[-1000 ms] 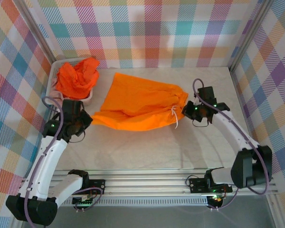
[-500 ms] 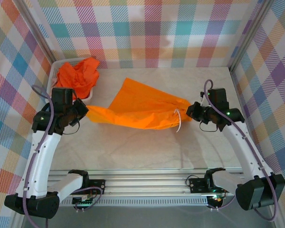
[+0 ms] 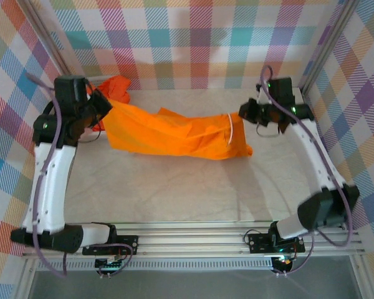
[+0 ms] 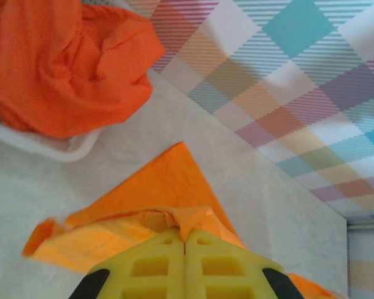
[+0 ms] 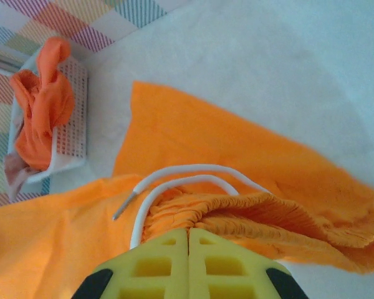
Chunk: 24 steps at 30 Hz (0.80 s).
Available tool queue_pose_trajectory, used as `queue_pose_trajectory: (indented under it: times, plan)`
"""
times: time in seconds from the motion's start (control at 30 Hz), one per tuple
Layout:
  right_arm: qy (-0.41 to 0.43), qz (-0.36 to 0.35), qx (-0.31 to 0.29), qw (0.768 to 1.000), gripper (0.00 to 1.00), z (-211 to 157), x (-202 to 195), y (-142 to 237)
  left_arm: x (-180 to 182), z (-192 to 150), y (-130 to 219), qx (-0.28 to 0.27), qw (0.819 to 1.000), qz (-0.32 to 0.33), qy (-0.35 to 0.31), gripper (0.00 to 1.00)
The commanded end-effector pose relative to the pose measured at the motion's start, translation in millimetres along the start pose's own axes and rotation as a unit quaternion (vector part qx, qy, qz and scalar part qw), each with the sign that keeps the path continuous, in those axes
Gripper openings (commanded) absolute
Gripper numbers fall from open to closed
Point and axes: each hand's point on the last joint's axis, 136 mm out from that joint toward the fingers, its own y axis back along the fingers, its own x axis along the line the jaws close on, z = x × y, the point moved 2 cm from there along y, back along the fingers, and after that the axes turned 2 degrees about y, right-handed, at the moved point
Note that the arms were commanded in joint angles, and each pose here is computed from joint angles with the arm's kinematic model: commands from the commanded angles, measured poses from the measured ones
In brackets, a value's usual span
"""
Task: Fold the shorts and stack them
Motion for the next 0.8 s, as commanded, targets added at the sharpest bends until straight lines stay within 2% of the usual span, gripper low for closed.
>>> queue_pose_trajectory:
  times: [0.0,0.1,0.2,0.3,0.37,0.5,0.67,0.77]
  plan:
    - [0.059,0.038,-0.049,0.996,0.00,64,28,-4,-28,37,-20,-0.044,0.999,-0.019,-0.017,0.00]
    - [0.090,0.089,-0.077,0.989,0.00,110,64,5,-50,68,-20,-0.075,0.997,-0.020,-0.030,0.00]
    - [0.114,0.125,-0.120,0.978,0.00,138,86,32,-74,94,9,-0.115,0.991,-0.060,-0.030,0.00]
    - [0.115,0.131,-0.137,0.975,0.00,143,81,48,-82,105,43,-0.150,0.984,-0.091,-0.023,0.00]
    - [0.115,0.129,-0.132,0.976,0.00,133,71,51,-80,100,56,-0.150,0.983,-0.104,-0.021,0.00]
    - [0.118,0.115,-0.131,0.978,0.00,93,37,40,-64,66,58,-0.125,0.983,-0.136,-0.007,0.00]
    - [0.097,0.071,-0.097,0.988,0.00,19,-15,24,-19,-13,44,-0.057,0.990,-0.130,-0.004,0.00]
    - [0.062,0.050,-0.049,0.996,0.00,-32,-43,11,15,-64,36,-0.012,0.994,-0.112,0.011,0.00]
